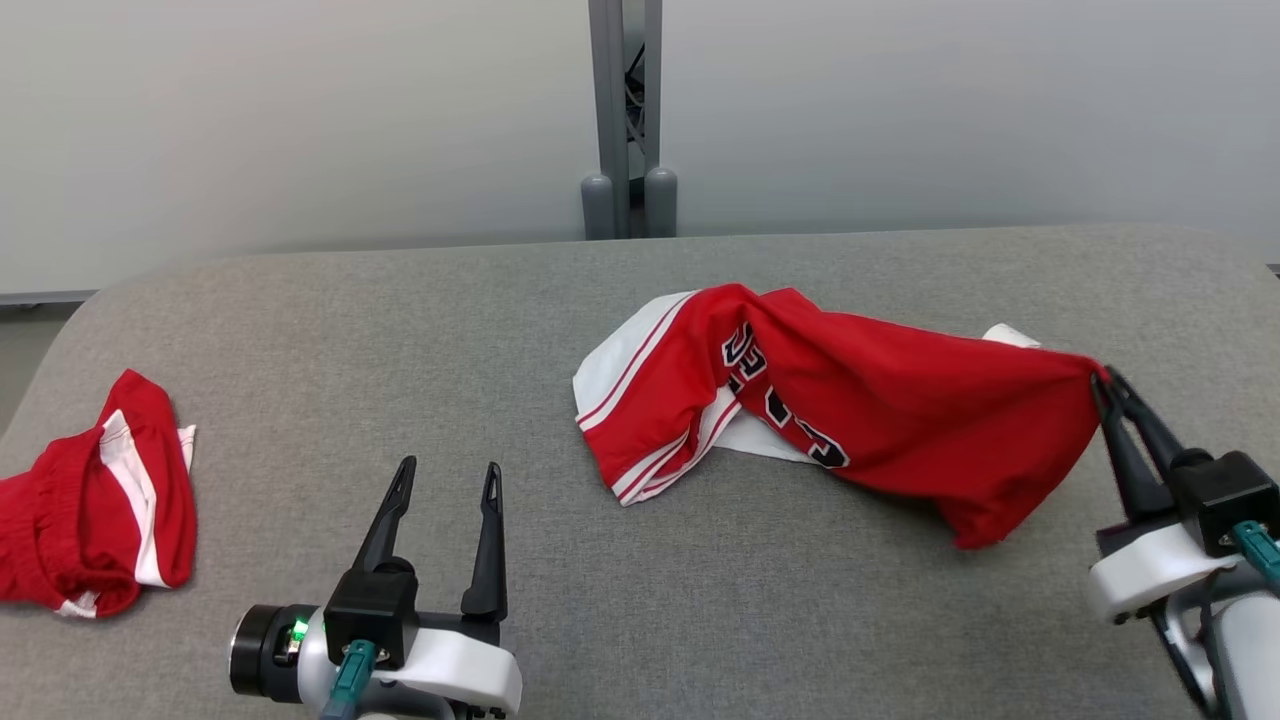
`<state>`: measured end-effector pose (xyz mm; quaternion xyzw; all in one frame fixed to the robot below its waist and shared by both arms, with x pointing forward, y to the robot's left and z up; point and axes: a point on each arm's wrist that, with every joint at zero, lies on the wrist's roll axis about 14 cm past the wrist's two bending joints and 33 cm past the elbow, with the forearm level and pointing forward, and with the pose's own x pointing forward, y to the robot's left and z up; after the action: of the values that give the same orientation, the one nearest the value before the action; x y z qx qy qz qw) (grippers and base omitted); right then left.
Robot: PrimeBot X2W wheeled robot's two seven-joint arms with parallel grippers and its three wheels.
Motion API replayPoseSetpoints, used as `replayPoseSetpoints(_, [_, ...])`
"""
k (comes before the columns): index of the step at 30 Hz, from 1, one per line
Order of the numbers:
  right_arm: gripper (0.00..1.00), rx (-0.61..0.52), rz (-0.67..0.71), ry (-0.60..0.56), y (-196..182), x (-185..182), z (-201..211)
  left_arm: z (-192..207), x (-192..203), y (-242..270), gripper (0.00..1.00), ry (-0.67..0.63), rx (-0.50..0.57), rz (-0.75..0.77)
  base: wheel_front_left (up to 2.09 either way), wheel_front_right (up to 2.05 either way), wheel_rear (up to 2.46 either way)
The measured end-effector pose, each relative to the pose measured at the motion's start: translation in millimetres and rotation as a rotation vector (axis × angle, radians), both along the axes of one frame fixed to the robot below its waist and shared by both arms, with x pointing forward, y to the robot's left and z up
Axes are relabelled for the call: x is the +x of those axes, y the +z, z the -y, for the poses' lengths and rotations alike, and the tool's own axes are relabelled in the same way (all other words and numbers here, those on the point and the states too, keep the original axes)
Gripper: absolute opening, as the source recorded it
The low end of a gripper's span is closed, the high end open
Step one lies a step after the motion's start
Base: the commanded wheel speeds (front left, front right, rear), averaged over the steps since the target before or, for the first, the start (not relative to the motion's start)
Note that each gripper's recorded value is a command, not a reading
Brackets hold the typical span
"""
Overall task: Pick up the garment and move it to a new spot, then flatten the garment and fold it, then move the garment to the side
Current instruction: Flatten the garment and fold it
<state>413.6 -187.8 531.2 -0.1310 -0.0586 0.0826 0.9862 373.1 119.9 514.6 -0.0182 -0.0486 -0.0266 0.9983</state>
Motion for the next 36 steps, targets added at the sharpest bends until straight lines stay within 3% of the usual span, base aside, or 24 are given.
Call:
replayPoseSetpoints(9, [0.0,-0.28,0.234,-0.007,78.6,-4.4,24.5,10.0,3.4,4.2,1.0,-0.02,-0.016,0.009,0.0,0.0,0.0])
replayPoseSetpoints(12, [0.0,-0.341,0.265,0.022,86.7,-9.4,19.3,12.6,4.3,4.3,1.0,-0.026,-0.023,0.008,0.0,0.0,0.0])
replayPoseSetpoints(16, [0.0,-0.384,0.109,0.078,30.9,-27.4,17.8,17.9,5.2,5.0,1.0,-0.04,-0.03,0.008,0.0,0.0,0.0])
replayPoseSetpoints(23, [0.0,-0.334,-0.198,0.094,-66.4,-69.0,31.5,19.4,7.0,3.1,1.0,-0.041,-0.032,0.002,0.0,0.0,0.0])
replayPoseSetpoints(28, [0.0,-0.267,-0.332,0.115,-105.6,-96.7,26.8,19.3,8.8,1.8,1.0,-0.041,-0.032,-0.002,0.0,0.0,0.0])
replayPoseSetpoints(36, [0.0,-0.125,-0.527,0.245,-155.3,-143.7,-15.3,24.6,10.8,-2.5,1.0,-0.06,-0.029,-0.014,0.0,0.0,0.0])
